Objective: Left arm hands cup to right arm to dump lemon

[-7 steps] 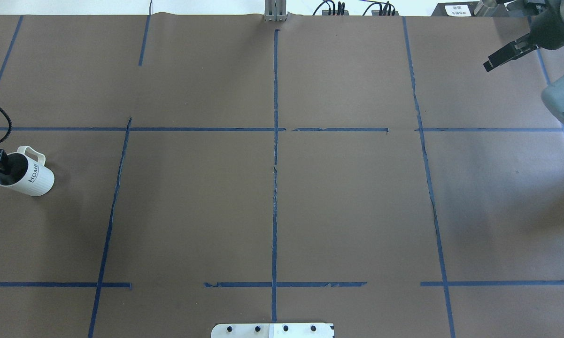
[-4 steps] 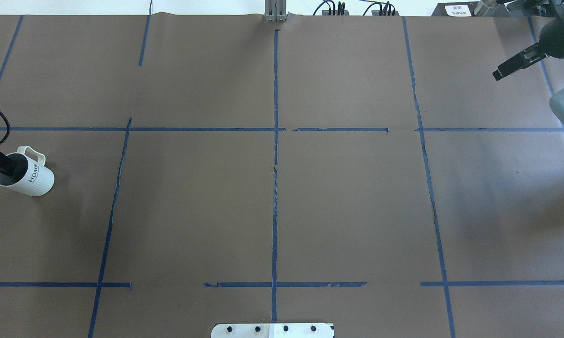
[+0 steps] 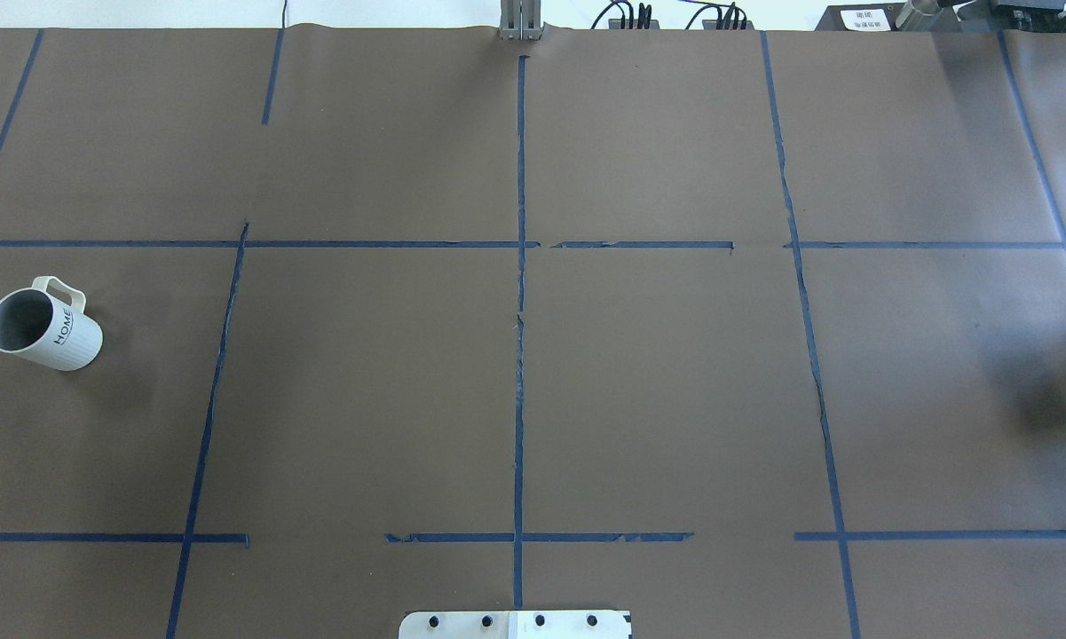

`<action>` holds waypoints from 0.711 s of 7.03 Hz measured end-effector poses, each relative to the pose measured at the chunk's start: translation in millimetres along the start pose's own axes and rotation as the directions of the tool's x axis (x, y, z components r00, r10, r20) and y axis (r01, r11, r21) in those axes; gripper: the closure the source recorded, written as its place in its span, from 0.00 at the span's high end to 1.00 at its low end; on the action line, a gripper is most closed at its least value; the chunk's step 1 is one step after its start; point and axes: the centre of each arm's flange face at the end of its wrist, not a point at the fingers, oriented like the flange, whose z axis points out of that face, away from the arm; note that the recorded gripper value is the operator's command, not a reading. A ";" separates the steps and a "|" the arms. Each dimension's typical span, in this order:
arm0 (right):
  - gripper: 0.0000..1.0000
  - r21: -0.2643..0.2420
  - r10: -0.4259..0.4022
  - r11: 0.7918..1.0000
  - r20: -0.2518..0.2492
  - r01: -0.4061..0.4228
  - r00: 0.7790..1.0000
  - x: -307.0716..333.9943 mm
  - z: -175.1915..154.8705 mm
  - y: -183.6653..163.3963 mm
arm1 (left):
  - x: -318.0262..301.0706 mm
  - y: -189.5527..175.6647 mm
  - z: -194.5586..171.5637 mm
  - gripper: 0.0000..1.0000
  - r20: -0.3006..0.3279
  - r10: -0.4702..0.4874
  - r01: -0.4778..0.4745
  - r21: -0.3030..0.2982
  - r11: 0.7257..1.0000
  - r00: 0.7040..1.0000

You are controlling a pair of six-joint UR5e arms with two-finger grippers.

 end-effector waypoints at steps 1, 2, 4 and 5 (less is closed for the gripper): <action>1.00 -0.012 0.057 0.998 0.027 -0.057 0.998 18.5 3.2 28.6 | -16.2 13.5 -5.2 1.00 -0.024 -0.025 0.025 -0.005 1.000 0.999; 1.00 -0.020 0.098 0.995 0.055 -0.097 0.994 28.8 7.5 50.1 | -25.2 26.1 -2.5 1.00 -0.047 -0.044 0.044 -0.013 0.999 0.998; 1.00 -0.037 0.159 0.987 0.067 -0.157 0.985 36.9 16.2 74.9 | -33.8 43.9 3.8 1.00 -0.082 -0.073 0.072 -0.022 0.997 0.994; 1.00 -0.039 0.187 0.982 0.067 -0.184 0.980 37.3 17.3 79.1 | -38.4 51.9 3.9 1.00 -0.106 -0.085 0.084 -0.011 0.996 0.991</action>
